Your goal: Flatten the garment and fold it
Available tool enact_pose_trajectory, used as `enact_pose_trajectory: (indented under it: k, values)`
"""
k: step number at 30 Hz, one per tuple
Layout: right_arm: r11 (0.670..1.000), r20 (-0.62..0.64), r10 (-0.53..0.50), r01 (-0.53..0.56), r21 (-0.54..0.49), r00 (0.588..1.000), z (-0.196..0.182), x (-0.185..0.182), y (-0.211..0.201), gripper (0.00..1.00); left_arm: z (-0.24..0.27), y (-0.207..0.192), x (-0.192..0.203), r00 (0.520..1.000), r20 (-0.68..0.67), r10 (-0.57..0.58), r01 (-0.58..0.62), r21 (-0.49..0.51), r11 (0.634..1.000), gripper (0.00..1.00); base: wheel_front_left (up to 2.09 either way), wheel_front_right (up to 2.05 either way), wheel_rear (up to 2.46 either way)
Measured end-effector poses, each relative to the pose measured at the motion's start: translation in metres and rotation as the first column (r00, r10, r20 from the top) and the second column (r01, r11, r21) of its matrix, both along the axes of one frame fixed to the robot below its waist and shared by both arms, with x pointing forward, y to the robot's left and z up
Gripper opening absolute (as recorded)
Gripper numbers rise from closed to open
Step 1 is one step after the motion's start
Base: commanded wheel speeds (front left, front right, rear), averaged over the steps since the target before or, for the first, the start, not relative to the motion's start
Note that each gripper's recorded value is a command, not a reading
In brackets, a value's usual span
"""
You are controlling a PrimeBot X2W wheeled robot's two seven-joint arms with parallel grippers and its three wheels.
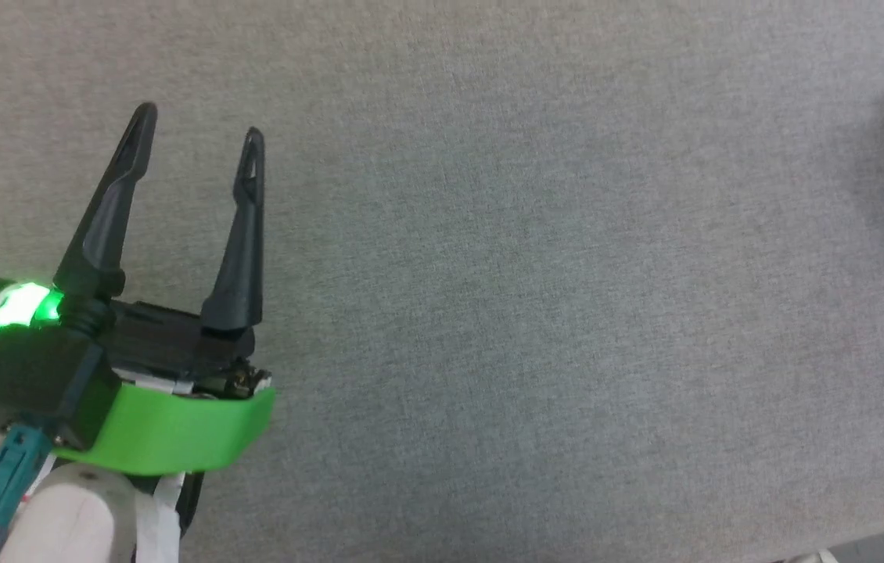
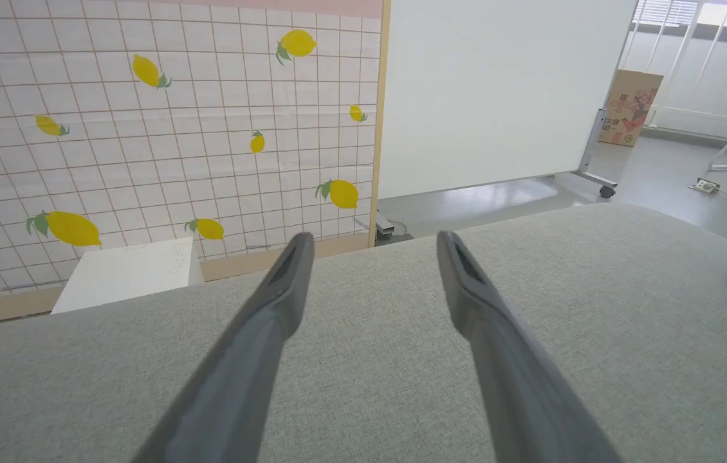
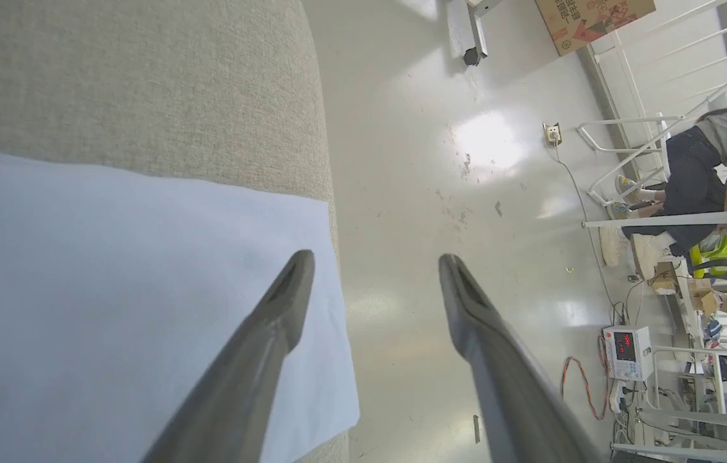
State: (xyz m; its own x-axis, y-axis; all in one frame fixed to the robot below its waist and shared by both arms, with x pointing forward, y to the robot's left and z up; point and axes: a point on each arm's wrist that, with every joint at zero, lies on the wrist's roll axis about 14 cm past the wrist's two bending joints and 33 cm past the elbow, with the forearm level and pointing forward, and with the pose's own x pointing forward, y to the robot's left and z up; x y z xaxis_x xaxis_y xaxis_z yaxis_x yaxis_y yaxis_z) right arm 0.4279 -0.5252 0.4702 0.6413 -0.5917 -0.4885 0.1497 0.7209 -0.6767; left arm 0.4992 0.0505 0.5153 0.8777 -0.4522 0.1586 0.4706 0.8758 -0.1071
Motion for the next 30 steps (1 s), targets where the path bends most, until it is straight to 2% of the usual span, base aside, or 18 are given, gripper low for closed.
enact_pose_trajectory:
  k: [4,7,12,16,18,19,25,30]
  values:
    - [0.997,0.085,0.025,-0.030,0.064,0.996,0.002,0.009,0.017,1.00,0.001,0.012,-0.003,0.998,-0.005,0.058,-0.058,0.000,0.998,1.00,0.00,0.00,0.00]
    - [0.986,0.213,0.031,-0.064,0.151,0.977,0.007,0.021,0.036,1.00,0.001,0.027,-0.007,0.992,-0.005,0.123,-0.123,0.004,0.992,1.00,0.00,0.00,0.00]
    - [0.940,0.402,0.049,-0.178,0.290,0.914,0.016,0.040,0.087,1.00,0.002,0.057,-0.020,0.973,0.002,0.232,-0.232,0.016,0.972,1.00,0.00,0.00,0.00]
    - [0.900,0.474,0.061,-0.253,0.355,0.879,0.016,0.034,0.123,1.00,0.010,0.074,-0.036,0.958,0.021,0.287,-0.287,0.022,0.958,1.00,0.00,0.00,0.00]
    - [0.880,0.506,0.072,-0.294,0.372,0.859,0.017,0.032,0.142,1.00,0.016,0.082,-0.044,0.949,0.036,0.313,-0.313,0.018,0.949,1.00,0.00,0.00,0.00]
    - [0.859,0.546,0.082,-0.337,0.385,0.834,0.020,0.029,0.163,1.00,0.021,0.091,-0.052,0.939,0.040,0.341,-0.342,0.013,0.940,1.00,0.00,0.00,0.00]
    - [0.803,0.632,0.128,-0.454,0.386,0.764,0.030,0.018,0.226,1.00,0.022,0.122,-0.079,0.900,0.036,0.435,-0.436,0.040,0.899,1.00,0.00,0.00,0.00]
    - [0.766,0.674,0.135,-0.508,0.394,0.726,0.034,-0.001,0.268,1.00,0.027,0.134,-0.101,0.882,0.041,0.470,-0.471,0.044,0.881,1.00,0.00,0.00,0.00]
